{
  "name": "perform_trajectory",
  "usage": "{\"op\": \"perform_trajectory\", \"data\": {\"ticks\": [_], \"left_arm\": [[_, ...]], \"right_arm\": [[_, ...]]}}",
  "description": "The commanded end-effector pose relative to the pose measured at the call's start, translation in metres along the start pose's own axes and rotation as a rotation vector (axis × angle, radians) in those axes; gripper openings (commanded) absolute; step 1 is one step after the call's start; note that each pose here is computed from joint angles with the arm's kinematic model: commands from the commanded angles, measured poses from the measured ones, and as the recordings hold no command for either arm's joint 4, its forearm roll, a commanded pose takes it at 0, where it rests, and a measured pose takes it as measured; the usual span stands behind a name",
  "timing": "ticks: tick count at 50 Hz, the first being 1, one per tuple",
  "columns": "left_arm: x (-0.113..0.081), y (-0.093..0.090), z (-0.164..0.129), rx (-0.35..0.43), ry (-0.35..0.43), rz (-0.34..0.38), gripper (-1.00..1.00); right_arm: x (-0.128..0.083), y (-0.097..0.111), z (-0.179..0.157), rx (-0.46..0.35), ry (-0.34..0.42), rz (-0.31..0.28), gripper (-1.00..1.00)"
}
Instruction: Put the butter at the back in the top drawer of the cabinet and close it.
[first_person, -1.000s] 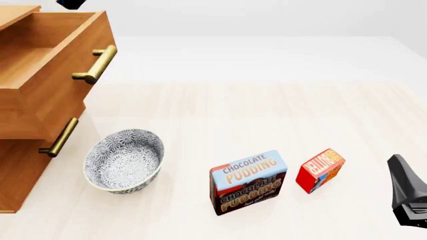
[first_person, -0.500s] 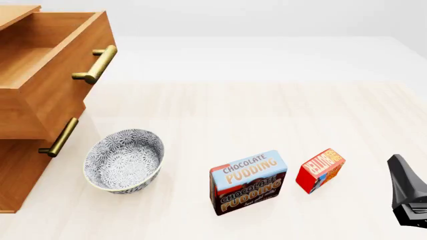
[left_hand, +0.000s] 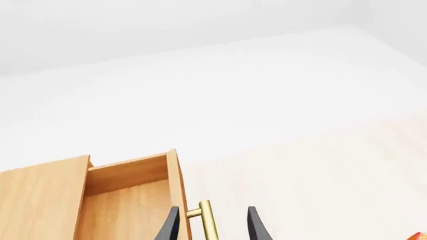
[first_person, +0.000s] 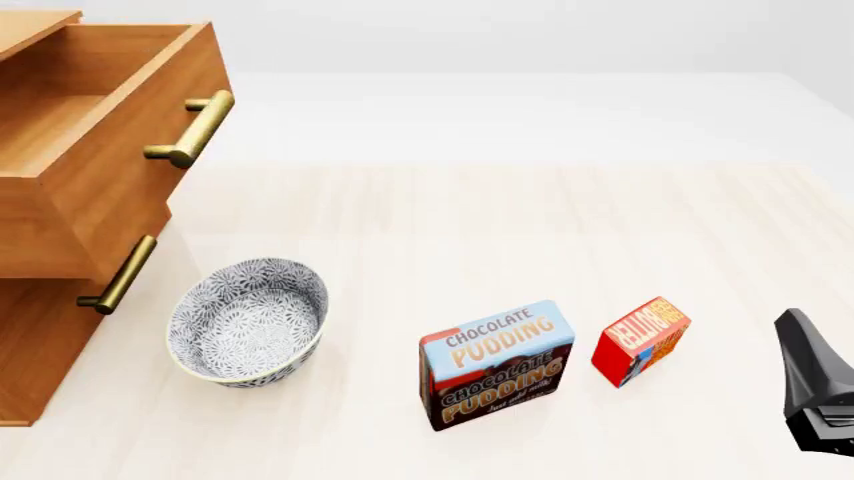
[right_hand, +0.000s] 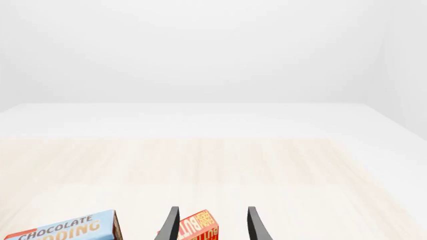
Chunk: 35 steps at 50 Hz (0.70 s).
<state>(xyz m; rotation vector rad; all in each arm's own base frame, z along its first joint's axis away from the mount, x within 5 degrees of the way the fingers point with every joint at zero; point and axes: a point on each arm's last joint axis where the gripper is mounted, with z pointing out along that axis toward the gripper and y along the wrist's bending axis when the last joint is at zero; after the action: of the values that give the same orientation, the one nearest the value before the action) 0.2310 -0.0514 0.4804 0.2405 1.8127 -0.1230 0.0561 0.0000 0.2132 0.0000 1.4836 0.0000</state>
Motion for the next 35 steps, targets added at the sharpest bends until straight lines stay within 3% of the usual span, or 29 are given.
{"op": "perform_trajectory", "data": {"ticks": [1, 35], "left_arm": [[0.006, 0.006, 0.005, -0.026, 0.013, -0.039, 1.0], [0.028, 0.024, 0.006, -0.104, 0.041, -0.107, 1.0]], "right_arm": [[0.0, 0.0, 0.0, 0.0, 0.0, 0.0, 1.0], [0.0, 0.0, 0.0, 0.0, 0.0, 0.0, 1.0]]}}
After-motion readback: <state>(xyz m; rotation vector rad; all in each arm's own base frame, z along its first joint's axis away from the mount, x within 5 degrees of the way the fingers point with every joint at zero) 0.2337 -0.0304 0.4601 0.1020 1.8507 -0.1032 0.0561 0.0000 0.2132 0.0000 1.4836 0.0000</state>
